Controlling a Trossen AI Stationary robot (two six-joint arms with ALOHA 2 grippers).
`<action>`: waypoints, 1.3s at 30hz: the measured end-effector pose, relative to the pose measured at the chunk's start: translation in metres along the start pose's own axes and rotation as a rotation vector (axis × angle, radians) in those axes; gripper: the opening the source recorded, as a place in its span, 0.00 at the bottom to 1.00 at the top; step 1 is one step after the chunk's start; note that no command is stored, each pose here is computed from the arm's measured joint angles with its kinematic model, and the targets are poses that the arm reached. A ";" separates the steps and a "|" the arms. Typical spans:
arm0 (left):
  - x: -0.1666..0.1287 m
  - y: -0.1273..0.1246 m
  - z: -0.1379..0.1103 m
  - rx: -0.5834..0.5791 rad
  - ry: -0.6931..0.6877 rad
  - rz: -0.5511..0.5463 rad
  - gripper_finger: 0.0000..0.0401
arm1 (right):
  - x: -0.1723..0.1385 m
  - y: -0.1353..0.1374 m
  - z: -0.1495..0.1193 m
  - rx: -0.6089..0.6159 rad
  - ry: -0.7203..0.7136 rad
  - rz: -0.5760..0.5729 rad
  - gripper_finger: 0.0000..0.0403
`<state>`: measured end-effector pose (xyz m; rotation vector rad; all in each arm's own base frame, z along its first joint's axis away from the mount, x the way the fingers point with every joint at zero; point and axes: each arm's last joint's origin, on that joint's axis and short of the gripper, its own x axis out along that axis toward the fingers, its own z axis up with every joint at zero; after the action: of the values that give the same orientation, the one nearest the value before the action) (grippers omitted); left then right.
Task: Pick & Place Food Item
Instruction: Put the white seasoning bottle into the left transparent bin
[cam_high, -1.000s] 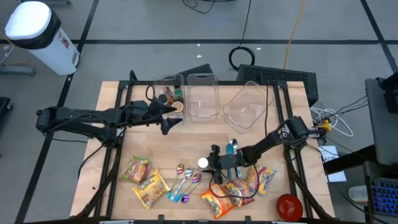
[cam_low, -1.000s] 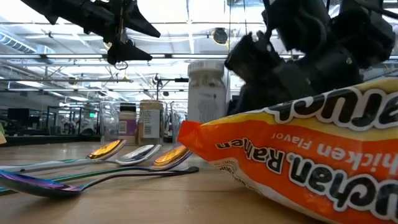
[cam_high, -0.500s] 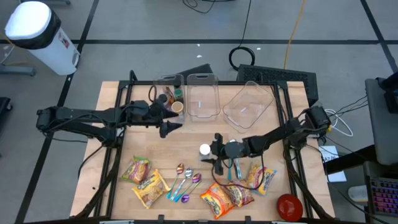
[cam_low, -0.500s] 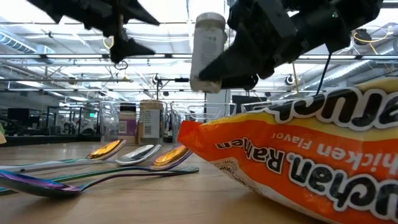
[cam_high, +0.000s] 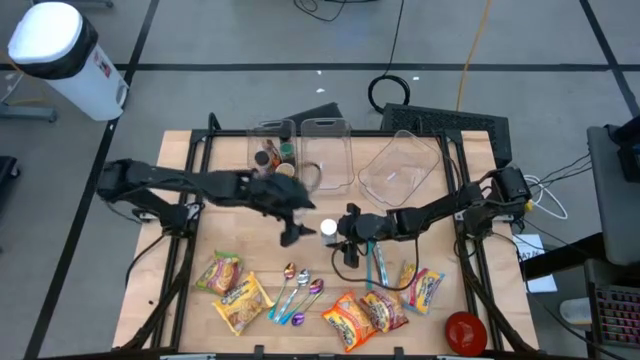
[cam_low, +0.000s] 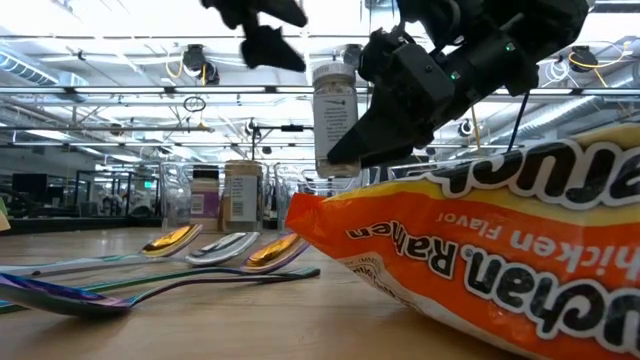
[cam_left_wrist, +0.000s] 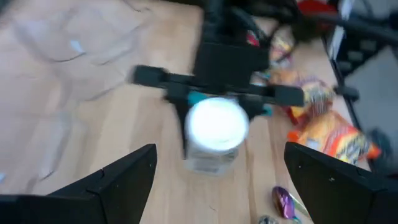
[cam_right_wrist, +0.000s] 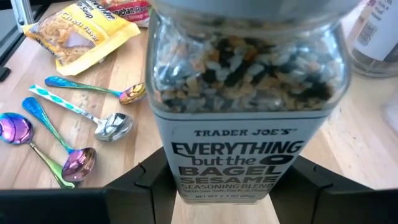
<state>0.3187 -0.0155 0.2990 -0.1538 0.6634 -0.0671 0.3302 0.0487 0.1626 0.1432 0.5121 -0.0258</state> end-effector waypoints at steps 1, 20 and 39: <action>0.006 -0.004 0.003 0.026 0.006 -0.009 0.90 | 0.000 0.000 0.000 -0.001 0.000 0.000 0.46; 0.055 -0.013 0.004 0.065 0.093 0.077 0.88 | -0.001 0.009 -0.002 -0.048 0.000 0.023 0.46; 0.053 -0.018 0.004 0.085 0.064 0.079 0.51 | -0.001 0.009 -0.001 -0.042 -0.004 0.017 0.47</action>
<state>0.3628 -0.0384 0.2733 -0.0437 0.7290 -0.0248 0.3290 0.0576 0.1631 0.1060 0.5068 0.0012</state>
